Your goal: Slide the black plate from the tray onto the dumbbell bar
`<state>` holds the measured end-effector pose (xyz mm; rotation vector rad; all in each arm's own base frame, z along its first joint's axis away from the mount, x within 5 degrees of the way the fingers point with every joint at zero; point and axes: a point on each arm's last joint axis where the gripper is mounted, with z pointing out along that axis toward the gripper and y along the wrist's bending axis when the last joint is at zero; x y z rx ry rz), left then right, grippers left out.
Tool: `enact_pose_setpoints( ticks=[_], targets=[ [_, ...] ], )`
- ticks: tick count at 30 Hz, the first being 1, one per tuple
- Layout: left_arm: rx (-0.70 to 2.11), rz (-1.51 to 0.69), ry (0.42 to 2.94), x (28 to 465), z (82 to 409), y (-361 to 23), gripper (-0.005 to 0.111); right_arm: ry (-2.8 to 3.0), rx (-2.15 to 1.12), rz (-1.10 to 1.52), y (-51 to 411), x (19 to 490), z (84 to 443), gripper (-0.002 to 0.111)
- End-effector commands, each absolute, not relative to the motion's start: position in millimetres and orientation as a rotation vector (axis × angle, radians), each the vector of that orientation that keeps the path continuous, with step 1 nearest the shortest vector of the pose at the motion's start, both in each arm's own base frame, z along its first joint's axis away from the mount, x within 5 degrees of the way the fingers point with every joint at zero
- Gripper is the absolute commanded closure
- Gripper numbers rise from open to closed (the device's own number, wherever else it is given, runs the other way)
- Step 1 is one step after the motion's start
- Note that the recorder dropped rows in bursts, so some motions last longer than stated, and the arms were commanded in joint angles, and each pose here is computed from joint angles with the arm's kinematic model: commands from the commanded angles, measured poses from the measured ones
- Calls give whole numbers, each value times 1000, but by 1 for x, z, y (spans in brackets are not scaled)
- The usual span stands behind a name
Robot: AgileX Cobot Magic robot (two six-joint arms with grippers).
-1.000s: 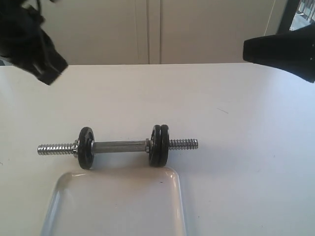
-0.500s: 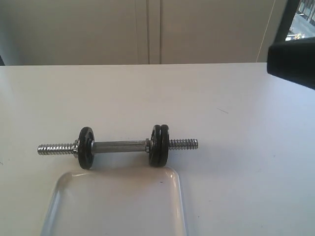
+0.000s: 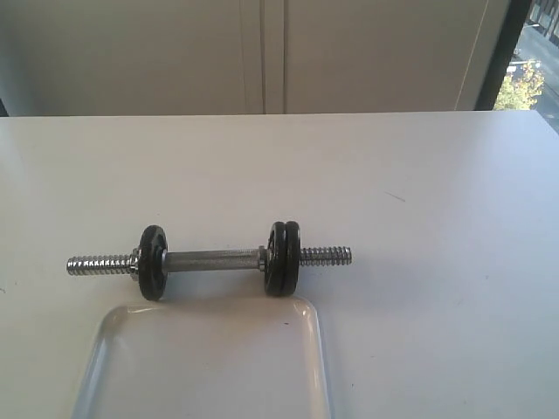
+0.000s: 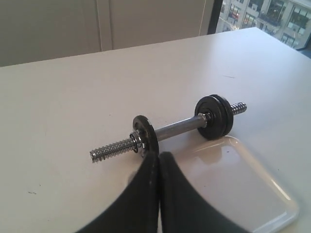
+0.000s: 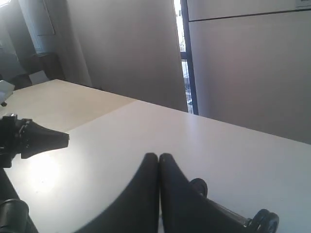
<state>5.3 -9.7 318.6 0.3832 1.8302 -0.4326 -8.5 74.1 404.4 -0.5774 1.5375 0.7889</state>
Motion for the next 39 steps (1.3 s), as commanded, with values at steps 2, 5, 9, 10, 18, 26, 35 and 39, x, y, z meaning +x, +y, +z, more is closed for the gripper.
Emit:
enact_pose_setpoints(
  ticks=[2, 5, 9, 10, 18, 26, 35, 39],
  targets=[
    [303, -486, 1791, 10, 304, -11, 107, 1554, -608, 814, 76, -17, 400, 108],
    [293, -489, 1779, 16, 295, -14, 107, 1575, -667, 876, 77, -20, 394, 108],
    [272, -507, 1766, 22, 289, -16, 107, 1588, -785, 897, 71, -22, 383, 108],
    [273, -506, 1763, 22, 288, -17, 107, 1609, -817, 872, 69, -21, 379, 108],
    [274, -505, 1769, 23, 286, -17, 107, 1719, -850, 643, 54, -1, 352, 108],
    [274, -505, 1769, 23, 286, -17, 107, 1636, -642, 523, 47, 23, 351, 108],
    [274, -505, 1769, 23, 286, -17, 107, 1636, -645, 525, 47, 22, 351, 108],
    [255, -487, 1770, 23, 286, -16, 107, 1637, -646, 526, 47, 22, 351, 108]
  ],
)
